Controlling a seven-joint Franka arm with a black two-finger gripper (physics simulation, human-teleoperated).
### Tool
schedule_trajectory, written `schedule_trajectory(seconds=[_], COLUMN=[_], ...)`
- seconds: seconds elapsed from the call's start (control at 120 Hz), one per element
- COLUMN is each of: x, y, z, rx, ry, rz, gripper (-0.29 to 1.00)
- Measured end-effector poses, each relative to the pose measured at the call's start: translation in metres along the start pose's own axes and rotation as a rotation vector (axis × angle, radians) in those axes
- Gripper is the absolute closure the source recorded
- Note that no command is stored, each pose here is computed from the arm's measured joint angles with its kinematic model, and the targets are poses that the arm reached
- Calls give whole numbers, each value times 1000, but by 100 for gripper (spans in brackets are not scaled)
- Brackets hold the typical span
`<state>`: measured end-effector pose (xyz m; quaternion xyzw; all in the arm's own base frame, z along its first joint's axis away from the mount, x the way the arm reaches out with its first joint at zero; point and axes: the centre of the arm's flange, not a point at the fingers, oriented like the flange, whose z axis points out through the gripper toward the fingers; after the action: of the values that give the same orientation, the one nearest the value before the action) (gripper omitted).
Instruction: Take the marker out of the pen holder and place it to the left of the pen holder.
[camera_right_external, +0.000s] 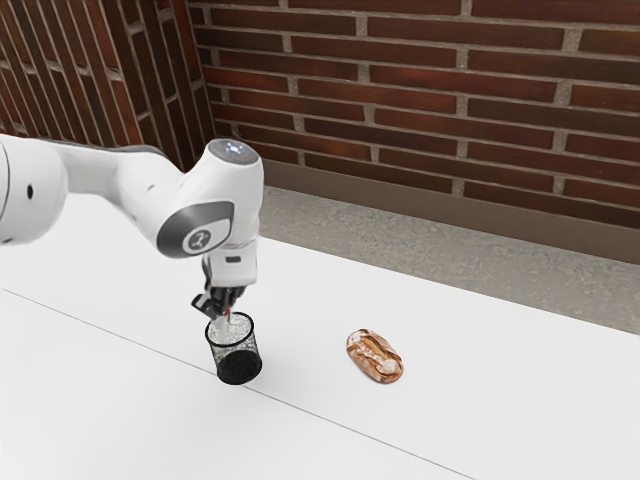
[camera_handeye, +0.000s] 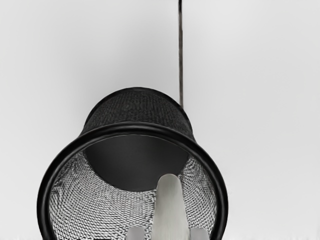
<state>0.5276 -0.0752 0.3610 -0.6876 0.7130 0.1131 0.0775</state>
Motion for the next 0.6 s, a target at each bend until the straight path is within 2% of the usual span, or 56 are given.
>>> schedule_trajectory(seconds=[0.333,0.6], x=[9,24], y=[5,7], z=[-53,-90], rx=[-40,-57], ry=[36,15], rz=[7,44], gripper=[75,75])
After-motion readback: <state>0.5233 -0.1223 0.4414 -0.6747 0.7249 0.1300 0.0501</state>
